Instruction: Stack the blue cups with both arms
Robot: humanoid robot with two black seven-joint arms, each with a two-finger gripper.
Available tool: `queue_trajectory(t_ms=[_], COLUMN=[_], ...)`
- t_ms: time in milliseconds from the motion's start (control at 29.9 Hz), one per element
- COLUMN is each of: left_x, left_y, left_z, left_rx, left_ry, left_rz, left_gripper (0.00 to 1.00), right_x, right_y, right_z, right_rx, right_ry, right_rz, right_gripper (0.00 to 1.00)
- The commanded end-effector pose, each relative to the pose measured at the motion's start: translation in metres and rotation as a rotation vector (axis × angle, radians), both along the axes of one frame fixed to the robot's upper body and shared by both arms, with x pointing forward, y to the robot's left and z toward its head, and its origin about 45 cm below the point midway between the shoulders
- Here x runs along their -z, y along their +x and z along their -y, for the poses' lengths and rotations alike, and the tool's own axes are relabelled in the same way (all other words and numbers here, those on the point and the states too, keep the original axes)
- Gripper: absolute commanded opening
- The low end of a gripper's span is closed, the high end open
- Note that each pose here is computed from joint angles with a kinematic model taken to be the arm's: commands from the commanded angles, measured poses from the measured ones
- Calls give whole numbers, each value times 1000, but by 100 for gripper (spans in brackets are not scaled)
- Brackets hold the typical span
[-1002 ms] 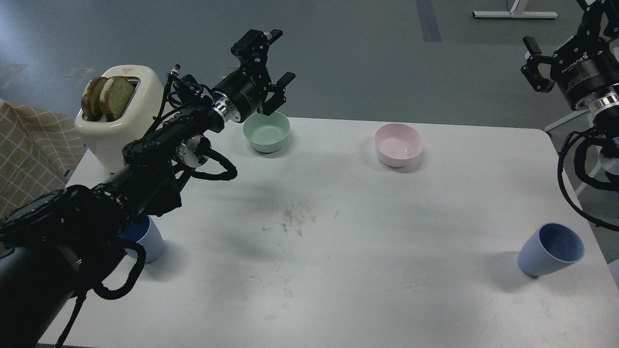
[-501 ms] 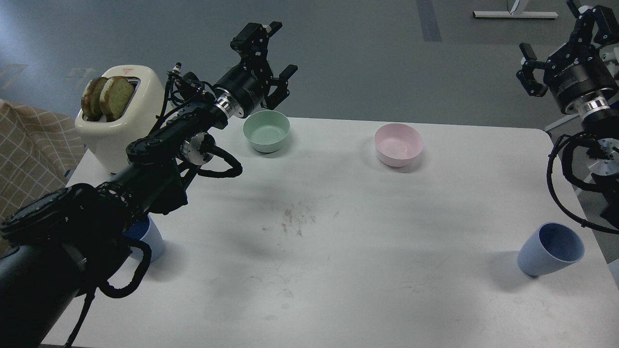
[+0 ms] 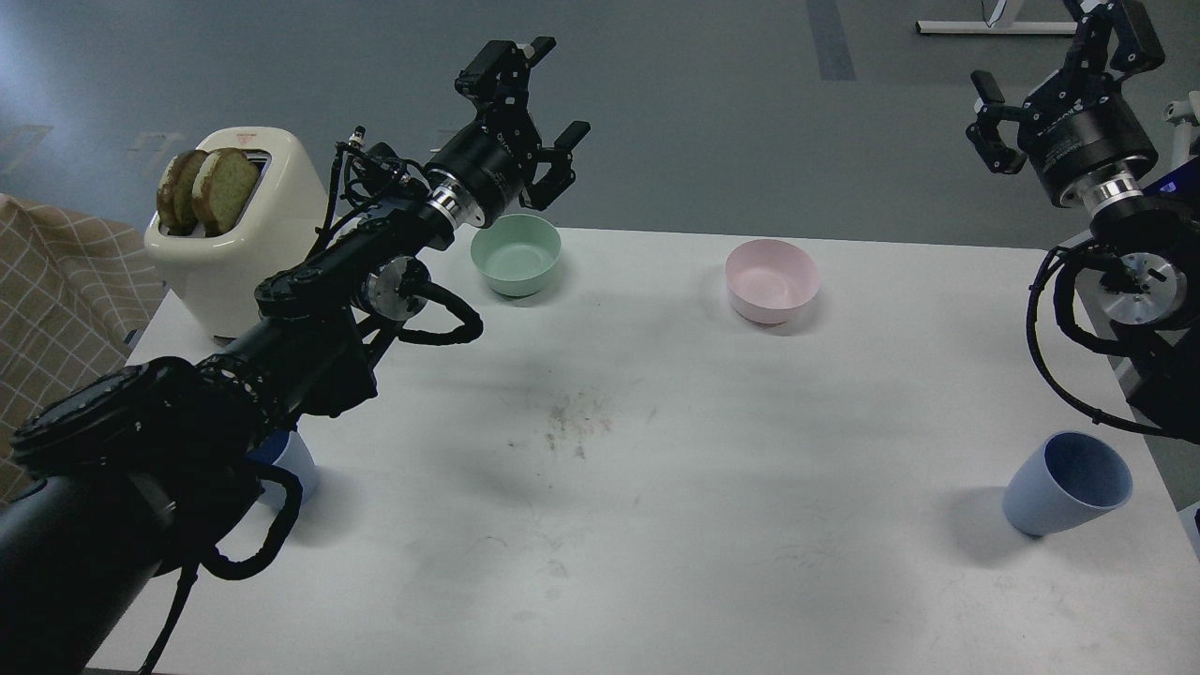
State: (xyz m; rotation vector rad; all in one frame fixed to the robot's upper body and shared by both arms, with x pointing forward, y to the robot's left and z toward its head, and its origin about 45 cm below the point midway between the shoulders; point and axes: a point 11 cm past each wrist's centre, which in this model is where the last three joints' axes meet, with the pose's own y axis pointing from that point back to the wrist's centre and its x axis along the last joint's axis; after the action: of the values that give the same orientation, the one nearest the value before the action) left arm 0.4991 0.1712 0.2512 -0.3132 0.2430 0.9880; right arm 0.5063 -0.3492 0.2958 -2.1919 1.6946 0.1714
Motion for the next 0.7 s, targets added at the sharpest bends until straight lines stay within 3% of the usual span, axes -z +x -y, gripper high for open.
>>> queue_trajectory(t_ms=[0, 668], left_x=[0, -11], left_y=[0, -3], left_z=[1, 13], left_rx=[2, 45], left_ry=[-2, -20], left_rz=[-1, 25], left_gripper=[98, 98], right_x=[-3, -7], right_y=[1, 3], right_z=[-2, -4], right_rx=[-3, 1], right_ry=[1, 12], right_rz=[6, 26], right_gripper=[100, 100])
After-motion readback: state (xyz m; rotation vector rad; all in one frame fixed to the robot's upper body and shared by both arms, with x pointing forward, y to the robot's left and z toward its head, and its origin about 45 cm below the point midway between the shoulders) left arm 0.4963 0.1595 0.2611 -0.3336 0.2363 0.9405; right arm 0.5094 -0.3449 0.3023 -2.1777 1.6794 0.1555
